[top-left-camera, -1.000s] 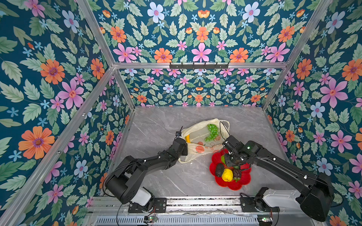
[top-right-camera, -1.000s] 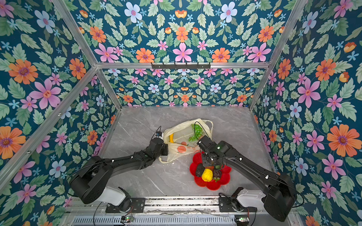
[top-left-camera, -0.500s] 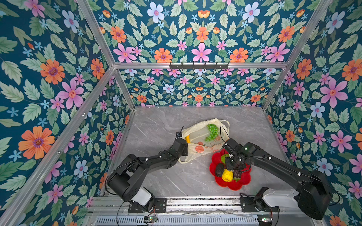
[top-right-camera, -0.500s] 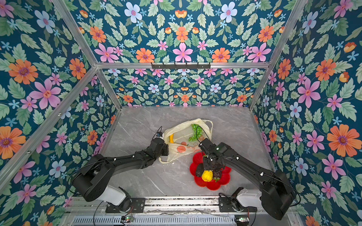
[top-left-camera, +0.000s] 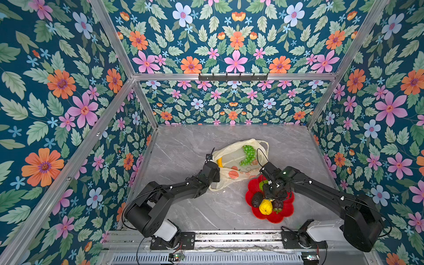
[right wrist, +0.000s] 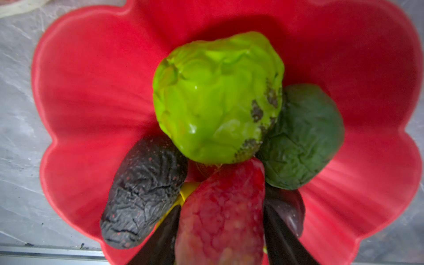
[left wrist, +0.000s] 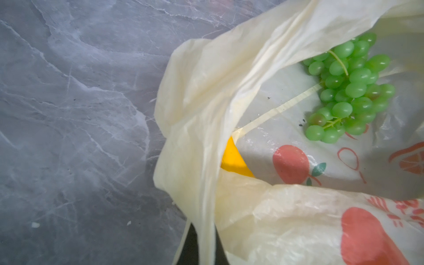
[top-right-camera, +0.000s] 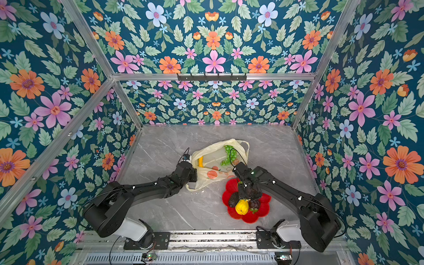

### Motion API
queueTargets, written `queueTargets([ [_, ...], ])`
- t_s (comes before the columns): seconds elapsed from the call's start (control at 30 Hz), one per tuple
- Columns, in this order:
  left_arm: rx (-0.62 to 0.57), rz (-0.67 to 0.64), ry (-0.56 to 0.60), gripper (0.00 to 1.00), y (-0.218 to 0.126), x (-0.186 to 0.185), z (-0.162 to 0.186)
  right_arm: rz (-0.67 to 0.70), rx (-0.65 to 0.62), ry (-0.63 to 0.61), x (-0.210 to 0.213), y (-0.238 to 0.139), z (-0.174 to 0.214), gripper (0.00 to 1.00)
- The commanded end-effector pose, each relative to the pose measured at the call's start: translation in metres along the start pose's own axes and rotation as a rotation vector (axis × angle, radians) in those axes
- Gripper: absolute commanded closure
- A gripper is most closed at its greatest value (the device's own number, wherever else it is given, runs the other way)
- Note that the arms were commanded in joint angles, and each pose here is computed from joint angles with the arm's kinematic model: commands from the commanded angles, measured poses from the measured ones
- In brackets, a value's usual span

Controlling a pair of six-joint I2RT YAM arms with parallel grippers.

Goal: Take the fake fruits out of the plastic bag
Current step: 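Lower the strawberry into the red plate and open the right gripper, then move the open right gripper back over the bag mouth and reach inside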

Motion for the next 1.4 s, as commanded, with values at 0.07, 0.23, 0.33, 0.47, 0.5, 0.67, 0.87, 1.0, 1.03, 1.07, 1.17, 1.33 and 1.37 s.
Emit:
queueTargets([
  [0.07,-0.010,-0.022,0.001,0.93,-0.002,0.003,0.000,0.020,-0.034,-0.020,-0.001,-0.009,-0.004,0.35],
  [0.23,-0.014,-0.021,-0.014,0.93,-0.003,0.004,0.000,0.018,-0.068,-0.027,-0.001,-0.020,-0.007,0.30],
  [0.33,-0.013,-0.024,-0.013,0.93,-0.003,0.004,0.000,0.016,-0.089,-0.029,-0.001,-0.025,-0.009,0.28],
  [0.47,-0.013,-0.025,-0.013,0.93,-0.003,0.004,0.001,0.017,-0.110,-0.033,-0.001,-0.033,-0.012,0.28],
  [0.5,-0.013,-0.023,-0.013,0.93,-0.004,0.004,0.001,0.010,-0.118,-0.034,0.000,-0.036,-0.013,0.28],
  [0.67,-0.010,-0.029,-0.021,0.93,-0.003,0.005,0.001,-0.072,-0.173,-0.042,0.011,-0.057,-0.021,0.31],
  [0.87,-0.021,-0.042,-0.047,0.93,-0.004,0.009,0.003,-0.299,-0.301,-0.075,0.062,-0.079,-0.049,0.40],
  [1.0,-0.022,-0.034,-0.066,0.92,-0.005,0.012,0.003,-0.369,-0.352,-0.105,0.105,-0.083,-0.072,0.41],
  [1.03,-0.019,-0.022,-0.076,0.92,-0.004,0.013,0.004,-0.374,-0.355,-0.107,0.113,-0.081,-0.077,0.42],
  [1.07,-0.016,-0.016,-0.086,0.92,-0.003,0.015,0.004,-0.378,-0.358,-0.110,0.122,-0.077,-0.083,0.43],
  [1.17,0.000,-0.011,-0.093,0.93,0.001,0.016,0.005,-0.373,-0.364,-0.114,0.143,-0.064,-0.100,0.43],
  [1.33,-0.004,0.004,-0.088,0.93,0.000,0.015,0.004,-0.378,-0.312,-0.146,0.176,-0.034,-0.122,0.47],
  [1.37,-0.001,0.015,-0.080,0.93,0.000,0.014,0.004,-0.378,-0.301,-0.153,0.182,-0.030,-0.125,0.47],
])
Point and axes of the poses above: each gripper's point midway between its finger pads, its own y axis out along the fingers, its own x axis along the line the jaws close on, z = x × y, the point moved 8 cm from there along -y, back along the fingers, and after that the axes turned 6 degrees about y, right-handed, at the moved point
